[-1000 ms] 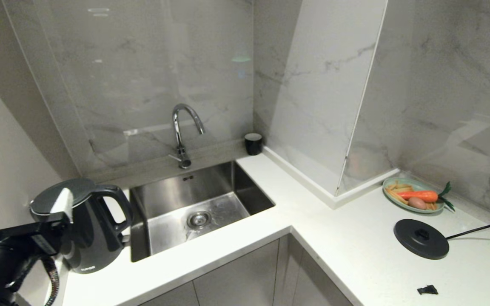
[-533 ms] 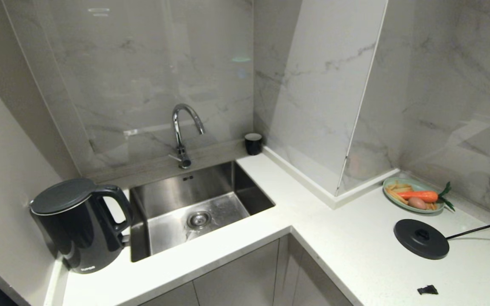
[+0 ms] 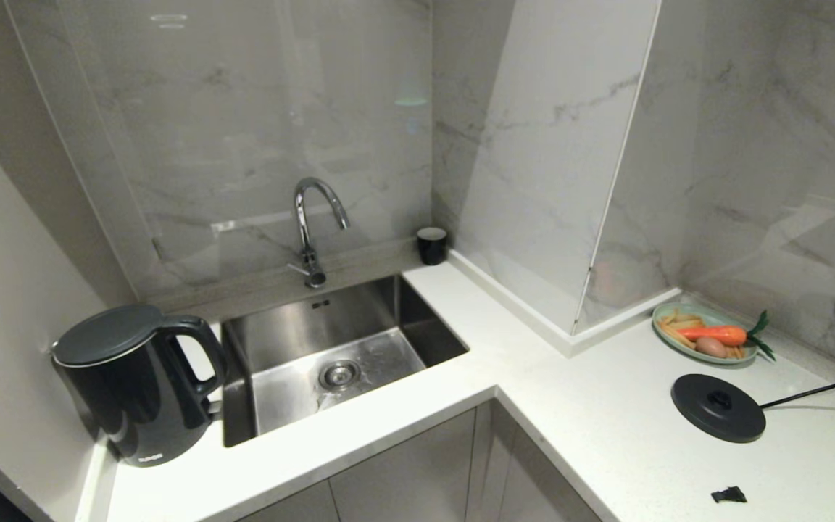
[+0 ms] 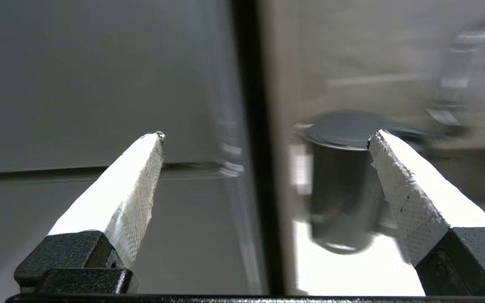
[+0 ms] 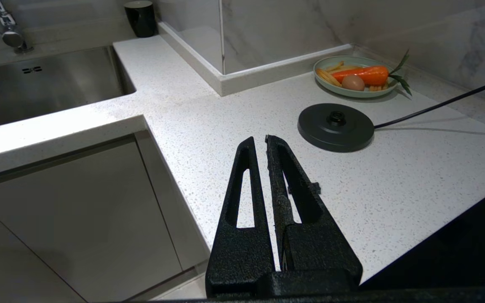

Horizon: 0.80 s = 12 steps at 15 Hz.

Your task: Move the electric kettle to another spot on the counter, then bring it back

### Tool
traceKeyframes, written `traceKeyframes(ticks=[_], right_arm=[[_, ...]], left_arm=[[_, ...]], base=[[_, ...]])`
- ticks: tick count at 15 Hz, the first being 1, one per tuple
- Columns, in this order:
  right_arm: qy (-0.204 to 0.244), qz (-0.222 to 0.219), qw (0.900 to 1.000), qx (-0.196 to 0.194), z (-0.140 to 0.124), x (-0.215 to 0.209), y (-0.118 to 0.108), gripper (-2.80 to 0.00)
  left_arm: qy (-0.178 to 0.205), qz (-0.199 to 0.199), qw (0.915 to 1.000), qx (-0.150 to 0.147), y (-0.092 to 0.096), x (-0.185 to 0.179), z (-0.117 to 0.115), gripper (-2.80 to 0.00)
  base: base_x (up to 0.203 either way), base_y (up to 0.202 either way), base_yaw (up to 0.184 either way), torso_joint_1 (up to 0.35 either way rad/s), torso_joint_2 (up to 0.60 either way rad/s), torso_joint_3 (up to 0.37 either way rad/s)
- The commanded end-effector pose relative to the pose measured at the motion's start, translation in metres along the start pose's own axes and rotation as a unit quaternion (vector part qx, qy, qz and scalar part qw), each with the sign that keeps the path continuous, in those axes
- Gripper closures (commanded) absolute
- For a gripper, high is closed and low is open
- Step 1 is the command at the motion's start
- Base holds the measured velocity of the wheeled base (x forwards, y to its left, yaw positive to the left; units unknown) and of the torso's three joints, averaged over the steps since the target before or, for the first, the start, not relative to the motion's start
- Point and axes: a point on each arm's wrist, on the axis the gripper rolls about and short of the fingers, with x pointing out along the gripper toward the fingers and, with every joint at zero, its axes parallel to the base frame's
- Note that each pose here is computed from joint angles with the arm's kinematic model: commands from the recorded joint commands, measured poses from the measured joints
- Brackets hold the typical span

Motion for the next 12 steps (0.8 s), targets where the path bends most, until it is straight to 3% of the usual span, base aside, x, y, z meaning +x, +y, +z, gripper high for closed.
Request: traceKeyframes(ticks=[1, 2, 4, 5, 7, 12], right_arm=[[0.001, 0.000, 1.000, 0.000, 0.000, 0.000, 0.000, 0.00], [0.001, 0.000, 1.000, 0.000, 0.000, 0.000, 0.000, 0.00], [0.001, 0.000, 1.000, 0.000, 0.000, 0.000, 0.000, 0.00], [0.001, -0.001, 1.000, 0.002, 0.000, 0.000, 0.000, 0.00], [0.000, 0.000, 1.000, 0.002, 0.000, 0.000, 0.000, 0.00], [0.001, 0.000, 1.000, 0.002, 0.000, 0.000, 0.000, 0.00]], left_arm=[[-0.040, -0.085, 0.9955, -0.011, 0.000, -0.015, -0.017, -2.80], [-0.030, -0.149, 0.9884, -0.005, -0.004, -0.020, -0.033, -2.80], [0.017, -0.263, 0.9646, 0.009, -0.011, -0.031, -0.065, -2.80], [0.042, -0.284, 0.9580, 0.001, -0.014, -0.032, -0.074, -2.80], [0.073, -0.288, 0.9537, -0.047, -0.016, -0.032, -0.082, -2.80], [0.078, -0.281, 0.9541, -0.069, -0.016, -0.031, -0.082, -2.80]], base=[[0.000, 0.000, 0.000, 0.000, 0.00, 0.000], [0.000, 0.000, 0.000, 0.000, 0.00, 0.000], [0.000, 0.000, 0.000, 0.000, 0.00, 0.000], [0.000, 0.000, 0.000, 0.000, 0.00, 0.000], [0.000, 0.000, 0.000, 0.000, 0.00, 0.000], [0.000, 0.000, 0.000, 0.000, 0.00, 0.000]])
